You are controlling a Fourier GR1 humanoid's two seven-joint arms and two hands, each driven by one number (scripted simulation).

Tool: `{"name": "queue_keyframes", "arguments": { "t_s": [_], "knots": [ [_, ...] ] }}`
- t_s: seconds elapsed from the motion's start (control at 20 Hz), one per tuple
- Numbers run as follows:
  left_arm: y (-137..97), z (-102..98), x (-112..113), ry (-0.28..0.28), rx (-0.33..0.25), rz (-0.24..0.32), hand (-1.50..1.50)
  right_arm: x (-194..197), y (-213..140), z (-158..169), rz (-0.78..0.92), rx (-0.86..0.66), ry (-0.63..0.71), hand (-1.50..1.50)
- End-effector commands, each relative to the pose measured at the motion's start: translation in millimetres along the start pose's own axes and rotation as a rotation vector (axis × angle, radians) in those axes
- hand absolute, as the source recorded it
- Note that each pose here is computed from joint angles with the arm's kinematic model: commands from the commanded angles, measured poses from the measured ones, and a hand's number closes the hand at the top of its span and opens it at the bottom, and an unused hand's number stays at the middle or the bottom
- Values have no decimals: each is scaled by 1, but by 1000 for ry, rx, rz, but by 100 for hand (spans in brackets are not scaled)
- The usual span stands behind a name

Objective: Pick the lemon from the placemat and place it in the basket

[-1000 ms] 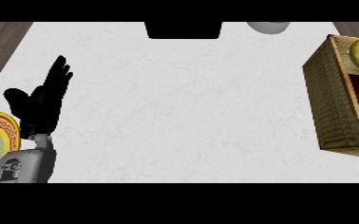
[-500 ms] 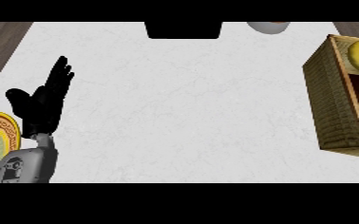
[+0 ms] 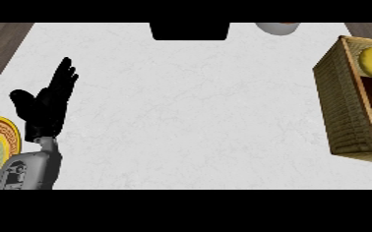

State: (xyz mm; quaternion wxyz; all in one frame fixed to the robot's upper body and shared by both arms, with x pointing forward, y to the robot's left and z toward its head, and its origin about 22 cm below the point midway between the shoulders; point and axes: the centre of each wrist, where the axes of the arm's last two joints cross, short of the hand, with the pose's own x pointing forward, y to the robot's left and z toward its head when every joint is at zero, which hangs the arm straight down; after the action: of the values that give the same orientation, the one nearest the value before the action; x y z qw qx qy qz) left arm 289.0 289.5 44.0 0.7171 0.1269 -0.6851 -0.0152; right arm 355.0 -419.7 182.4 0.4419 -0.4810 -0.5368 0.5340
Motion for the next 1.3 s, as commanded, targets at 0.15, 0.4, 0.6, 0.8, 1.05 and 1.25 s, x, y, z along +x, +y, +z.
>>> {"name": "queue_keyframes", "arguments": {
  "t_s": [0.15, 0.4, 0.6, 0.8, 1.05, 1.25],
  "knots": [
    [14, -9, 5, -1, 10, 12, 0, 7, 23, -4, -16, 65, 13, 150],
    [2, 7, 1, -18, 1, 2, 0, -4, 25, -10, -57, 131, 35, 150],
    [-7, -5, 9, -11, 5, -5, 0, -16, 22, -5, -6, 198, 129, 150],
    [0, -10, 25, -6, 14, -15, 0, -14, 16, -9, -44, 195, 182, 150],
    [-9, -6, 4, 9, 8, 0, 0, -12, 23, -3, -245, 26, 147, -150],
    [2, 2, -1, -9, 26, -5, 0, -28, 14, -1, -432, -47, 165, -150]
  ]
}}
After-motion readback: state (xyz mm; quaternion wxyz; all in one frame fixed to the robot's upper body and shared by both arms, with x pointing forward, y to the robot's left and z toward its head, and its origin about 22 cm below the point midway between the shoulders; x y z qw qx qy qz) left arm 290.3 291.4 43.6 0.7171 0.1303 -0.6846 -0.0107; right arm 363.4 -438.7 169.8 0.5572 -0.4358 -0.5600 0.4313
